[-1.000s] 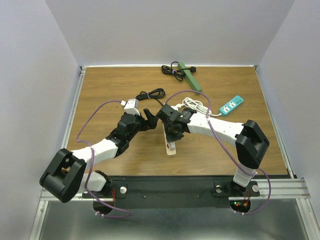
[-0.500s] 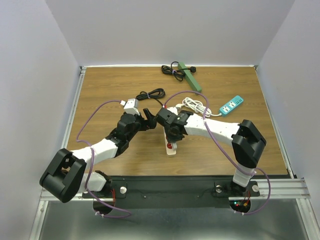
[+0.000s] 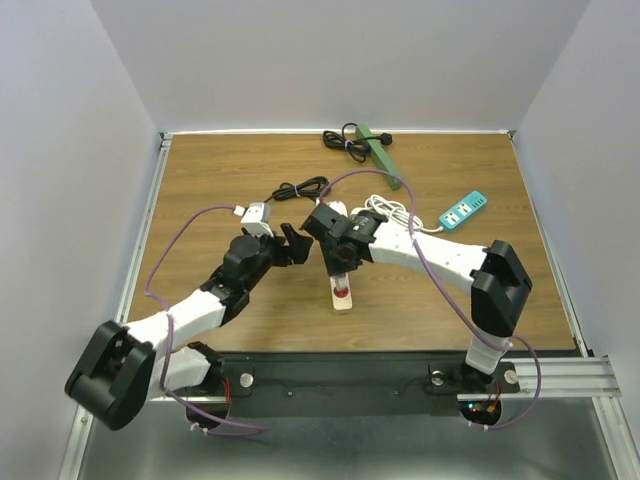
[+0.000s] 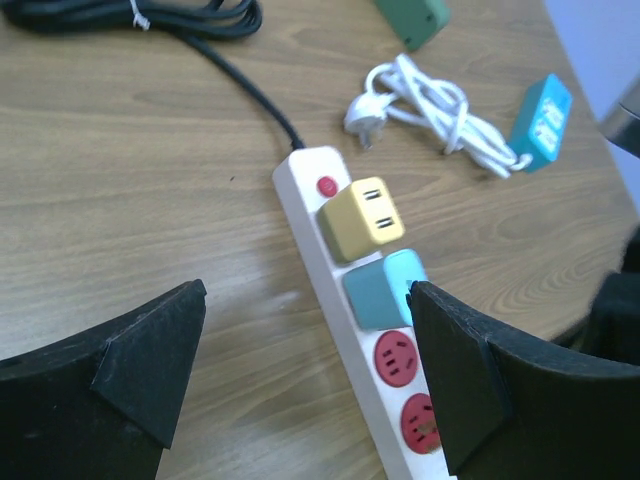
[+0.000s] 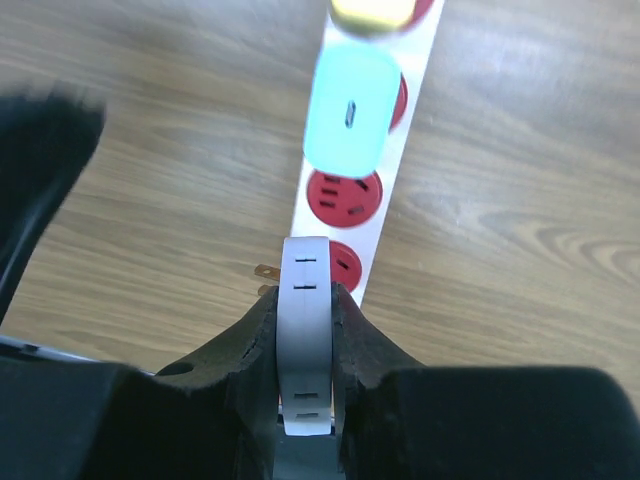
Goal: Insert the plug
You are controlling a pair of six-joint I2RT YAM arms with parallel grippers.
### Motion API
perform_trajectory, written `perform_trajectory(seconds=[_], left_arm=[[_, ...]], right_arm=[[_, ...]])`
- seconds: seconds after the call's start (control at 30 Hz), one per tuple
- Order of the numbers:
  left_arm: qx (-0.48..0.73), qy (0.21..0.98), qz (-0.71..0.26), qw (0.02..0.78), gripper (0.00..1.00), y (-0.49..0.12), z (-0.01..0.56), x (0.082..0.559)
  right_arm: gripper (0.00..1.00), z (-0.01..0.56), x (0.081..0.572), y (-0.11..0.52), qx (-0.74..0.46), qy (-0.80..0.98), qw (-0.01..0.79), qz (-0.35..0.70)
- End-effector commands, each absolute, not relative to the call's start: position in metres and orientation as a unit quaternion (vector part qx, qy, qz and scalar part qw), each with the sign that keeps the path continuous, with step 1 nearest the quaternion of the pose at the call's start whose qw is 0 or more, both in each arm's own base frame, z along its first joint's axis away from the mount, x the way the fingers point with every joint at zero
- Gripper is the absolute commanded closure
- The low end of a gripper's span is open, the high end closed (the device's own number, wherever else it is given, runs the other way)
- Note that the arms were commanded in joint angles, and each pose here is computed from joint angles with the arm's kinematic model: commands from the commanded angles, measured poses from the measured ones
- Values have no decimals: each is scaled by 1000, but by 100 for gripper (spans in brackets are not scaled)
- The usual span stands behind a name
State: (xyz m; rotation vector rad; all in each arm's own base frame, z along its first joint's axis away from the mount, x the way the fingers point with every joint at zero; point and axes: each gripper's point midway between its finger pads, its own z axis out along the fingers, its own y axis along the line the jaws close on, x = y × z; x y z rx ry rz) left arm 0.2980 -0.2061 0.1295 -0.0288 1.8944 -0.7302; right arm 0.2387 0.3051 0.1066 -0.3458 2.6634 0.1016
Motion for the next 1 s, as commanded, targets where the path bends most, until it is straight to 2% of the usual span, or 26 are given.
perform_trajectory(seconds=[0.0, 0.2, 0.43, 0.73, 0.97], left_arm=[[10, 737, -330, 589, 6, -204, 188, 295], [61, 679, -379, 625, 6, -207, 245, 267], [132, 624, -469, 611, 5, -227, 279, 226], [198, 574, -545, 578, 4, -243, 292, 188], [195, 577, -560, 562, 4, -250, 287, 189]], right_arm=[[100, 152, 268, 303, -134, 948, 282, 56], [100, 193, 292, 319, -164, 920, 322, 151], [100, 243, 278, 343, -231, 868, 348, 271], [100, 265, 261, 313, -261, 830, 353, 345], [100, 273, 241, 318, -285, 803, 340, 398]])
